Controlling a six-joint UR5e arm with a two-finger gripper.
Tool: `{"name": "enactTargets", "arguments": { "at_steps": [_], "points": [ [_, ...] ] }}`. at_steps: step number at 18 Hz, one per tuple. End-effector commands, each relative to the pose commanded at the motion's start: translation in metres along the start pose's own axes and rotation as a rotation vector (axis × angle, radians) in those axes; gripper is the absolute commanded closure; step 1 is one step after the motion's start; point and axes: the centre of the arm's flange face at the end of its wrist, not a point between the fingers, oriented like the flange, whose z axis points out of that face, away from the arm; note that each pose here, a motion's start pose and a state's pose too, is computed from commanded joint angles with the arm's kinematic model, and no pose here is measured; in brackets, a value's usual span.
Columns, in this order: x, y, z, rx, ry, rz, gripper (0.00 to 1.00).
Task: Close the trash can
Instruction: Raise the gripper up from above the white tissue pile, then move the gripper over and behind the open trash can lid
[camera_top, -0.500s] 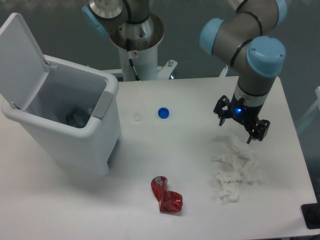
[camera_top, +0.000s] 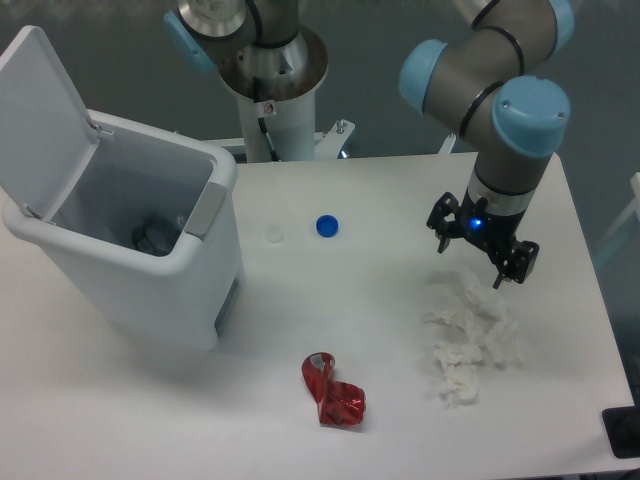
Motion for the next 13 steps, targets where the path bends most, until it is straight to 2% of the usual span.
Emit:
{"name": "enactTargets", "arguments": {
  "at_steps": [1, 3, 5, 8, 9, 11, 13],
  "points": [
    [0.006, 0.006, -0.011, 0.023, -0.031, -0.026, 0.00],
    [0.020, 0.004, -0.002, 0.051, -0.013, -0.077, 0.00],
    [0.026, 0.007, -0.004, 0.042, -0.011, -0.083, 0.00],
    [0.037, -0.001, -0.032, 0.061, -0.053, -0.126, 0.00],
    [0.040, -0.005, -0.044, 0.075, -0.070, -0.154, 0.04],
    [0.066, -0.030, -0.079, 0.144, -0.097, -0.180, 0.20],
    [0.100, -0.042, -0.122, 0.242, -0.117, -0.258, 0.46]
  ]
}}
